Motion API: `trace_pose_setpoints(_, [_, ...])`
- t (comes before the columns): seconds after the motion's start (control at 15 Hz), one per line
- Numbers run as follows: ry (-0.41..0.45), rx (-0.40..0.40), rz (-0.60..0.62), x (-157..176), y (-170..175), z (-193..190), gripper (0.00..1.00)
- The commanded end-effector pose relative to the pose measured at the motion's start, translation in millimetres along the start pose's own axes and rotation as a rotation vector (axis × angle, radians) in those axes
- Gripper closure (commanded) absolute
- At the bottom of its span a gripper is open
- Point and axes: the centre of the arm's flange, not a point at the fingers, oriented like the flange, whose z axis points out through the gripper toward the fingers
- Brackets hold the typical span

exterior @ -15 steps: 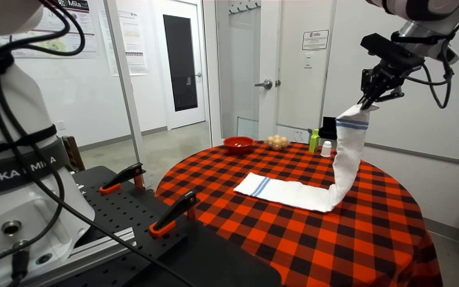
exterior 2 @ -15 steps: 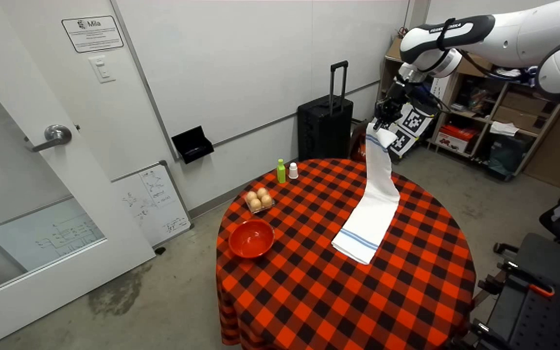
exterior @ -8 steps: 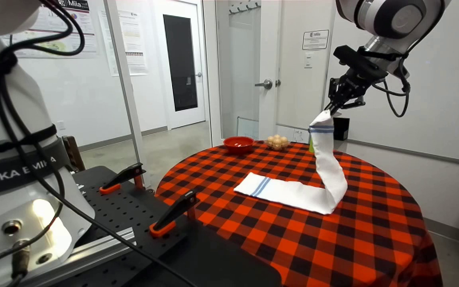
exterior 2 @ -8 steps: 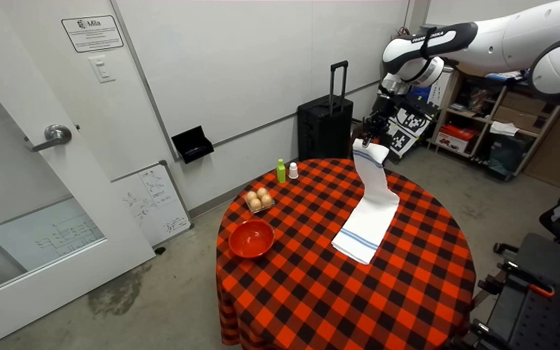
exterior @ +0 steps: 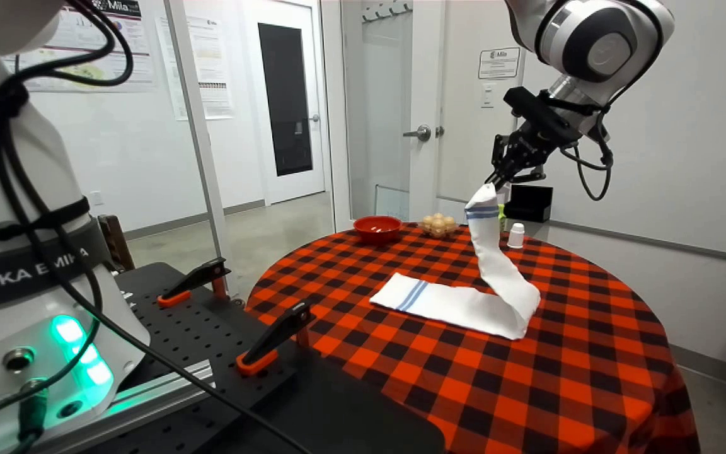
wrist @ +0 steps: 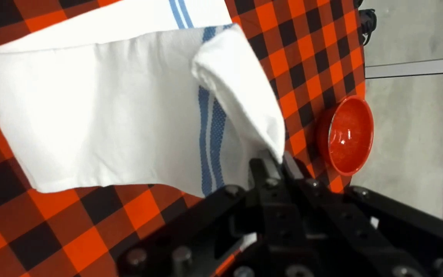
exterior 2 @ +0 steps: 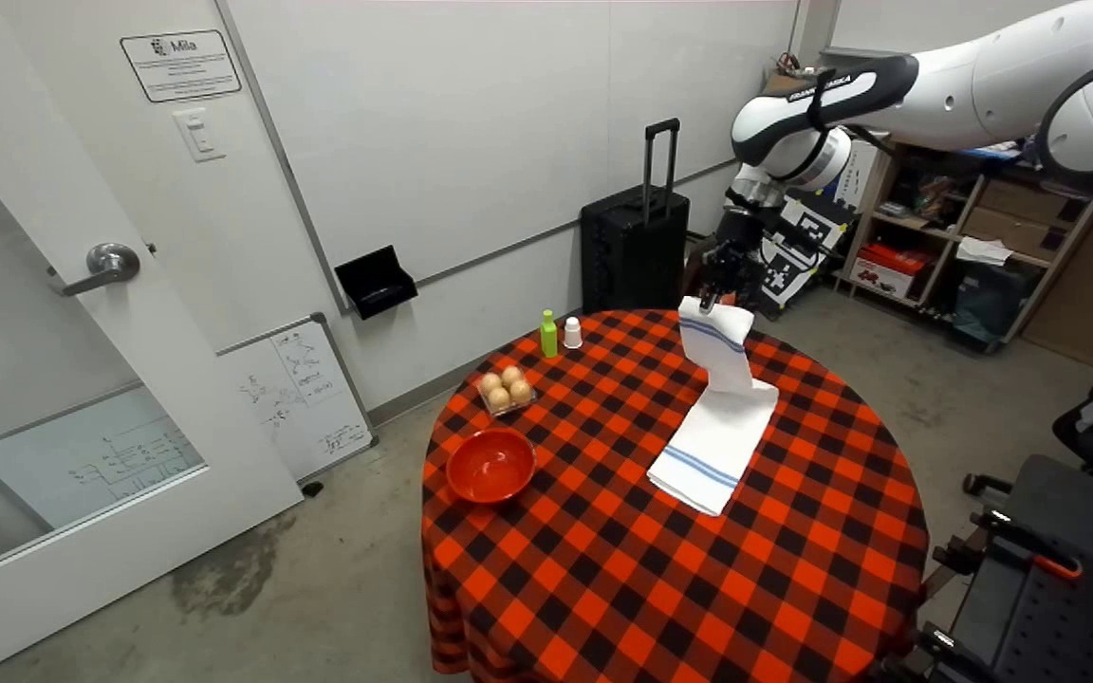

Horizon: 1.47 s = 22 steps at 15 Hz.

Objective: Fold the white towel two times over

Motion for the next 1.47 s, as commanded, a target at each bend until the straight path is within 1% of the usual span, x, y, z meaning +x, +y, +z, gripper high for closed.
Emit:
trace_pose_setpoints(0.0, [0.014, 0.017, -0.012, -15.1, -9.7, 24.0, 0.99])
trace_pose_setpoints(0.33, [0.084, -0.015, -0.031, -16.1, 2.7, 82.0, 0.99])
trace_pose_setpoints(0.47, [0.092, -0.028, -0.034, -16.4, 8.0, 98.7, 0.99])
trace_pose_setpoints(0.53, [0.081, -0.029, -0.034, -18.7, 10.8, 104.6, 0.99])
trace_pose_setpoints(0.87, [-0.075, -0.056, -0.065, -52.4, 14.4, 125.7, 0.99])
trace_pose_setpoints(1.13, [-0.189, -0.100, -0.101, -73.7, 1.5, 122.5, 0.99])
trace_pose_setpoints(1.27, [-0.216, -0.126, -0.129, -77.7, -12.0, 111.3, 0.99])
trace_pose_setpoints(1.4, [-0.219, -0.143, -0.151, -77.3, -27.0, 98.2, 0.99])
